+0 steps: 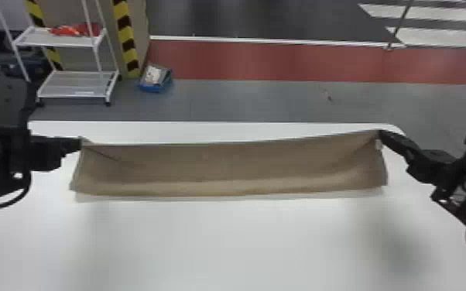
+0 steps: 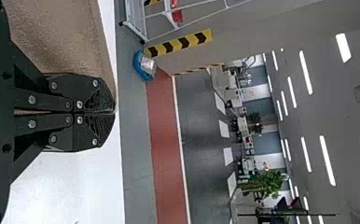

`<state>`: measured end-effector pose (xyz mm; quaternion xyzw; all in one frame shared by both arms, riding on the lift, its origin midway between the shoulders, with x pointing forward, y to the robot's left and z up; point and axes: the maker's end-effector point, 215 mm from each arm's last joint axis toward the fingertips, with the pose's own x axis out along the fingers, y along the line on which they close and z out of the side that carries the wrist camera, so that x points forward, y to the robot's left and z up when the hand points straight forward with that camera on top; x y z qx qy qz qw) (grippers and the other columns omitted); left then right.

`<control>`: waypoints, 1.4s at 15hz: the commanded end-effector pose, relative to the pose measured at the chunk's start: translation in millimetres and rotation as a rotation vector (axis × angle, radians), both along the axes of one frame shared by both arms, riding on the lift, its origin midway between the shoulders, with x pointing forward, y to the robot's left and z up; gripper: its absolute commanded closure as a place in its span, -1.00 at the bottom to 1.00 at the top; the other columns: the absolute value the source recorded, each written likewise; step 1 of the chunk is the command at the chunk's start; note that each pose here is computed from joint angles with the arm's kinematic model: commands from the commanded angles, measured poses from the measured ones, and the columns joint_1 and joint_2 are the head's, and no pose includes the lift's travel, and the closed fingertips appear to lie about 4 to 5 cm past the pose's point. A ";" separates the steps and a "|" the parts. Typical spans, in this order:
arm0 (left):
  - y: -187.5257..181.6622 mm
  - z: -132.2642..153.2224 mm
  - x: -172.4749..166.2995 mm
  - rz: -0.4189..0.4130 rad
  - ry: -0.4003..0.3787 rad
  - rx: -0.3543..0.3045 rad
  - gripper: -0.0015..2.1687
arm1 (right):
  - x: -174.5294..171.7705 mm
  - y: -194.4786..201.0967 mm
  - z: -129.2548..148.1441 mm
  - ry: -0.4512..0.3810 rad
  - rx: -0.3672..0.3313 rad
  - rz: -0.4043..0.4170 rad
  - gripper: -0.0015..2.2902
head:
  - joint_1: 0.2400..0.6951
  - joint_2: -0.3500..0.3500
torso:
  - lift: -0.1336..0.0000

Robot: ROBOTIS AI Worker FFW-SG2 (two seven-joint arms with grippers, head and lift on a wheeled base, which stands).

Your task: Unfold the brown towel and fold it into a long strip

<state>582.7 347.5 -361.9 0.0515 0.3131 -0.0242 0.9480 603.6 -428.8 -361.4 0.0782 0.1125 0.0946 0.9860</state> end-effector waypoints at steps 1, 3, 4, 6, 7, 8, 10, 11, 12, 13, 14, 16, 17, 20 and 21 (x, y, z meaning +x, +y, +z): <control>-4.0 -11.8 8.3 -0.006 0.012 0.002 0.45 | 5.9 1.5 -10.7 0.024 -0.015 0.004 0.36 | 1.00 -0.21 | -0.87; -7.4 -19.8 17.8 -0.014 -0.001 0.023 0.21 | 12.0 7.9 -21.8 0.051 -0.042 0.014 0.27 | 1.00 -0.22 | -0.87; -7.2 -23.3 23.9 -0.014 -0.011 0.040 -0.55 | 15.6 13.5 -25.0 0.051 -0.067 0.018 0.02 | 1.00 -0.21 | -0.87; -8.9 -24.3 35.2 -0.016 -0.056 0.065 -1.00 | 20.8 22.9 -27.7 0.042 -0.095 0.023 -0.35 | 1.00 -0.20 | -0.87; -8.5 -30.2 35.0 -0.014 -0.050 0.087 -1.00 | 24.2 27.5 -27.7 0.033 -0.113 0.016 -0.87 | 1.00 -0.18 | -0.87; -6.2 -33.7 32.6 -0.012 -0.044 0.095 -1.00 | 25.5 27.5 -26.8 0.026 -0.123 0.009 -0.96 | 1.00 -0.17 | -0.87; 3.6 -37.7 28.1 0.004 -0.052 0.122 -1.00 | 25.4 29.3 -27.8 0.019 -0.143 0.006 -0.96 | 1.00 -0.16 | -0.87; 7.3 -39.1 23.3 0.009 -0.061 0.121 -0.98 | 21.1 26.9 -30.2 0.016 -0.142 0.002 -0.96 | 1.00 -0.15 | -0.87; 13.8 -39.1 16.0 0.018 -0.066 0.107 -0.98 | 16.0 24.5 -32.2 0.013 -0.133 -0.005 -0.96 | 1.00 -0.14 | -0.87; 20.5 -39.2 6.8 0.033 -0.072 0.062 -0.94 | 7.8 22.1 -34.2 0.011 -0.128 -0.009 -0.96 | 1.00 -0.12 | -0.87; 28.3 -38.2 -3.0 0.048 -0.078 0.013 -0.93 | 0.2 24.7 -29.4 -0.003 -0.118 -0.001 -0.95 | 1.00 -0.12 | -0.87; 36.3 -34.6 -19.4 0.059 -0.091 -0.074 -0.93 | -23.1 18.9 -28.9 -0.002 -0.100 0.000 -0.92 | 1.00 -0.09 | -0.87; 38.4 -33.5 -26.5 0.062 -0.096 -0.097 -0.93 | -35.5 15.3 -31.5 0.004 -0.093 0.001 -0.91 | 1.00 -0.09 | -0.87; 35.3 -43.6 -44.7 0.050 -0.078 -0.164 -0.93 | -70.5 -0.2 -43.2 0.042 -0.084 0.003 -0.89 | 1.00 -0.09 | -0.87; 35.1 -47.7 -48.3 0.053 -0.071 -0.171 -0.93 | -78.1 -6.1 -44.7 0.044 -0.076 -0.005 -0.88 | 1.00 -0.10 | -0.87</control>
